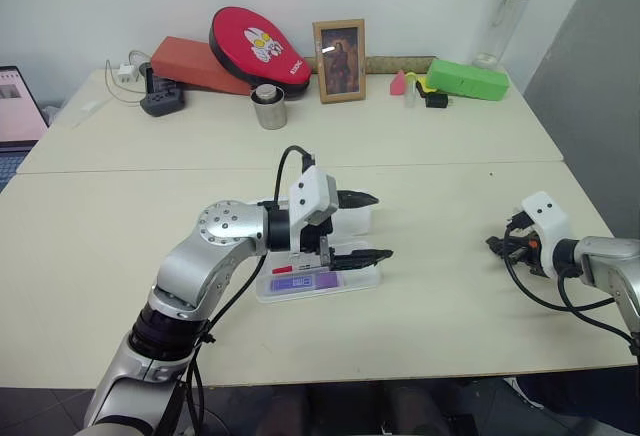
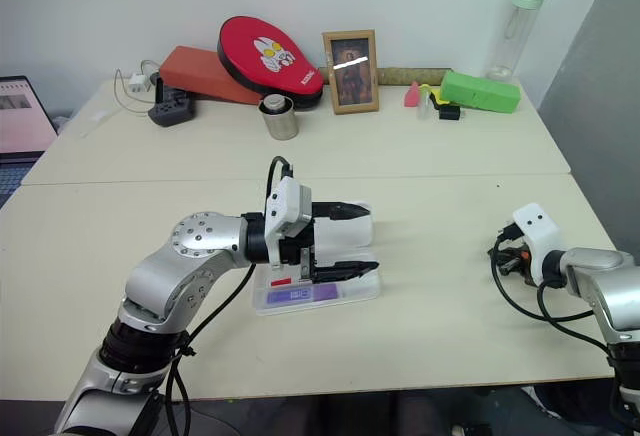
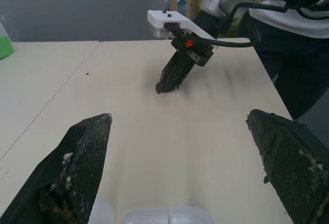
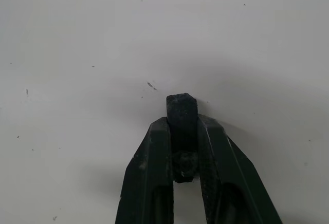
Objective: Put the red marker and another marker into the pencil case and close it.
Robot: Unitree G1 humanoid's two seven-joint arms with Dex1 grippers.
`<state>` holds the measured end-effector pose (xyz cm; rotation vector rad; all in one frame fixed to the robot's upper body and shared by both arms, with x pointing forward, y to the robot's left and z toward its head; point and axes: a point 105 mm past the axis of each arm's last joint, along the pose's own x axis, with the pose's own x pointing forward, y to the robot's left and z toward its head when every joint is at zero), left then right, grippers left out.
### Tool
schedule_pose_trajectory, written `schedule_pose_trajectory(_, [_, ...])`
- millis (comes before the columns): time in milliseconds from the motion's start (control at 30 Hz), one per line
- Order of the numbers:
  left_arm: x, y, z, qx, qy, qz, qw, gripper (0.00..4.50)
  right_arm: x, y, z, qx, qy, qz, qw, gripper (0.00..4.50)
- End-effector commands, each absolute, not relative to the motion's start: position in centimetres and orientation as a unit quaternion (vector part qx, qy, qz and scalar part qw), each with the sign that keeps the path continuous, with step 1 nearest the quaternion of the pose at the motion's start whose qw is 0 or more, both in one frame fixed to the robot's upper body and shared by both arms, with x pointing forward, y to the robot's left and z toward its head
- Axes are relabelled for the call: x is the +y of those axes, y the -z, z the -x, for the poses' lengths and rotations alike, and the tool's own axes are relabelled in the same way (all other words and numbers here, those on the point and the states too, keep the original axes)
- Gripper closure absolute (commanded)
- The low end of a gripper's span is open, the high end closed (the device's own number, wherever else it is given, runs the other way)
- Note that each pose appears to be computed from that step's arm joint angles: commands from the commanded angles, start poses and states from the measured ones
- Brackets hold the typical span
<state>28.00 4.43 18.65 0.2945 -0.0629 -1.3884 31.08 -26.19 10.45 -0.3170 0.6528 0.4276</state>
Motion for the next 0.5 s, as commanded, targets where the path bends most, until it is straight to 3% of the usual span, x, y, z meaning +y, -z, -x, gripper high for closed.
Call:
schedule_pose_trajectory(33, [5.8,-19.2,-27.6,-0.034,0.633,-0.148,0.759,0.0,-22.4,-14.7,-31.1,0.214,-0.301,0.203,0.907,4.2])
schedule_pose_trajectory(200, [10.7,-17.8,-27.3,0.027,0.606,-0.181,0.774,0.0,-14.7,-17.9,-29.4,0.1,-0.476,0.246,0.838,4.21])
schedule_pose_trajectory(500, [16.2,-17.5,-25.4,0.087,0.559,-0.192,0.802,0.0,-7.3,-14.7,-29.2,0.106,-0.604,0.287,0.736,4.21])
